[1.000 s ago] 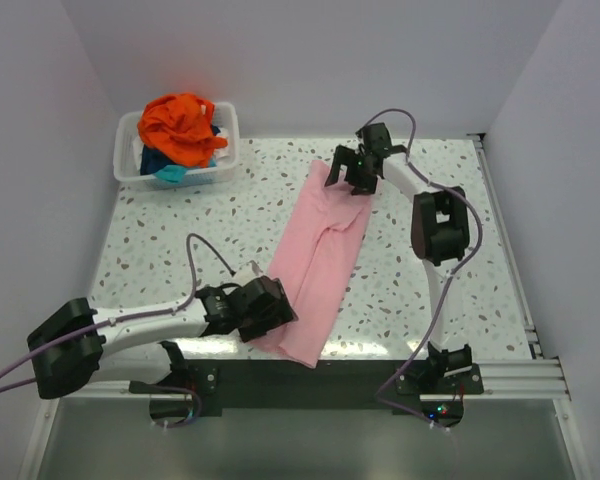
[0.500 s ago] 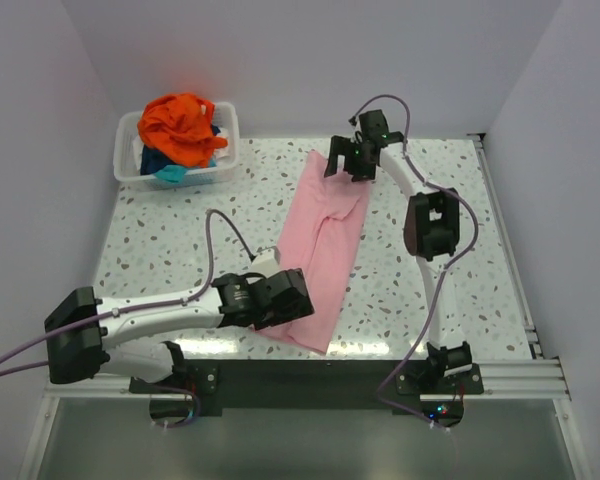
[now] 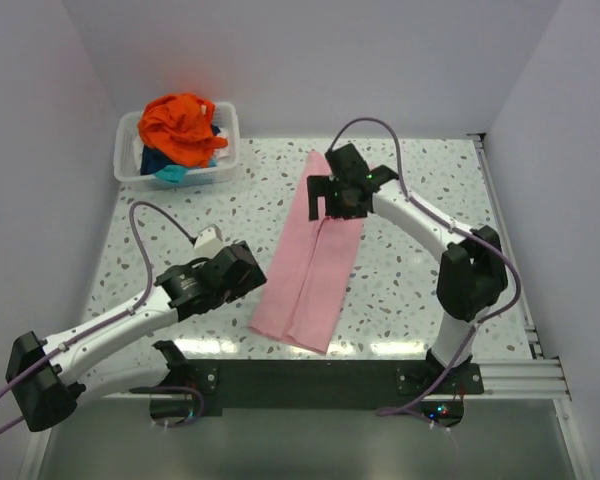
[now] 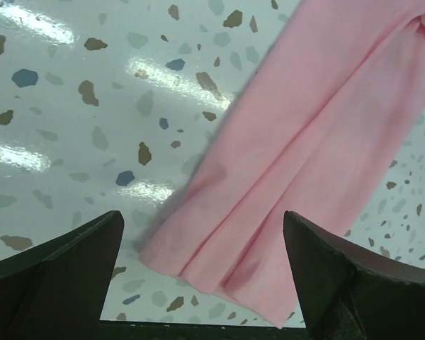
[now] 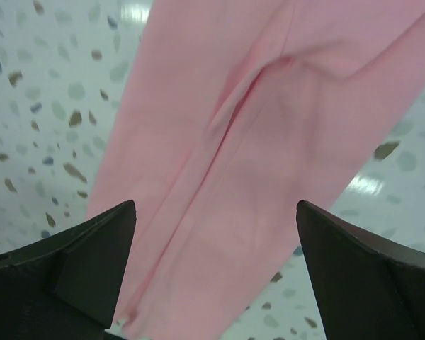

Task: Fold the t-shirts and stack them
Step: Fold the tshirt

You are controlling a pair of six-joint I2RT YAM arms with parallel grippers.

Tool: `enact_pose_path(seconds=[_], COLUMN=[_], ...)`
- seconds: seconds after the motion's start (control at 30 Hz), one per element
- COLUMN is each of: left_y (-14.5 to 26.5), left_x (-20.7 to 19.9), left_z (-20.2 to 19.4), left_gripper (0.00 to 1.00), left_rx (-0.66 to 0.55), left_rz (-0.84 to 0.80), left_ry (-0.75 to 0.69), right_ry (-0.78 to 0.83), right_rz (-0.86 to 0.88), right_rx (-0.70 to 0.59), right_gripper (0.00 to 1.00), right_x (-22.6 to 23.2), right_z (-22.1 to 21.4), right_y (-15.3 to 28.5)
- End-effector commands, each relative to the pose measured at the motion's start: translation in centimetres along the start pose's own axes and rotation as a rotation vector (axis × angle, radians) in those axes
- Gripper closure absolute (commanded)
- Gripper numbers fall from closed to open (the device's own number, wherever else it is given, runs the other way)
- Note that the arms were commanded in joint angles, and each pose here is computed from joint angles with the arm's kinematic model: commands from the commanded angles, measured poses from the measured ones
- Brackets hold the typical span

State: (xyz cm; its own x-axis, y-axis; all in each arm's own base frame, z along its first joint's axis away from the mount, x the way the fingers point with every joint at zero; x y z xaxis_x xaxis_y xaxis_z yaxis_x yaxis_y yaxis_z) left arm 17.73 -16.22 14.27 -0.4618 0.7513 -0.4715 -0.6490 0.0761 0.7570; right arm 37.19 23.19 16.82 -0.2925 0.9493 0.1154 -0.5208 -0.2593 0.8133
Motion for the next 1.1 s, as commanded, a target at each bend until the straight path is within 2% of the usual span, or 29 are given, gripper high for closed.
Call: enact_pose_path(seconds=[0.0, 0.17, 0.37, 0.47, 0.7, 0.8, 0.83, 0.93, 1.07], left_y=[-0.5, -1.6, -2.1, -2.1, -2.3, -2.4, -2.2, -2.2, -1.4], left_x=[2.0, 3.9, 4.3, 3.9, 3.7, 3.4, 3.3, 3.0, 1.4], left_z=[0.4, -1.0, -2.1, -2.8, -5.0, -6.6, -7.6, -9.6, -11.8], left_gripper=[0.0, 0.0, 0.0, 0.0, 0.0, 0.0, 0.0, 0.0, 0.0], left_rx=[-0.01, 0.06, 0.114, 0.156, 0.281, 0.365, 0.427, 0.517, 0.57], left_rz=[0.024, 0.043, 0.04, 0.003, -0.054, -0.125, -0.15, -0.224, -0.303], left_ry=[-0.053, -0.055, -0.064, -0.083, -0.15, -0.174, -0.18, -0.204, -0.265], right_ry=[-0.054, 0.005, -0.03, -0.022, -0.048, -0.084, -0.087, -0.052, -0.03], right_rz=[-0.018, 0.147, 0.166, 0.106, 0.031, 0.031, 0.035, 0.068, 0.201], right_rx=[0.047, 0.129, 0.222, 0.261, 0.281, 0.263, 0.257, 0.222, 0.181], right_gripper=[0.01, 0.01, 0.01, 0.01, 0.01, 0.01, 0.01, 0.01, 0.01], right_x=[2.0, 7.0, 6.1, 4.4, 0.6, -1.5, -2.1, -1.9, -0.1], right_z=[-5.1, -10.4, -15.9, -18.2, -19.7, -19.2, -19.0, -18.2, -16.7], right_y=[-0.6, -0.7, -1.5, -2.0, -1.2, -0.5, -0.3, 0.9, 3.0])
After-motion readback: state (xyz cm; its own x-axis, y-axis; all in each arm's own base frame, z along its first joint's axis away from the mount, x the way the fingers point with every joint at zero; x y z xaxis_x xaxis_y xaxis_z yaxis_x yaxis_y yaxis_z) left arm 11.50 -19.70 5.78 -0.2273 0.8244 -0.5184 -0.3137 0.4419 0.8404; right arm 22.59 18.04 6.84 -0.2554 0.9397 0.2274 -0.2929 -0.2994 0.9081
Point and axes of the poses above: each gripper's point midway between its finger pads, its own y axis back along the fingers, its own x axis along the line the jaws close on, z = x × y, the point moved 3 cm from there along y, back along the fingers, and after that the axes turned 10 degrees about y, right-handed, at the moved point
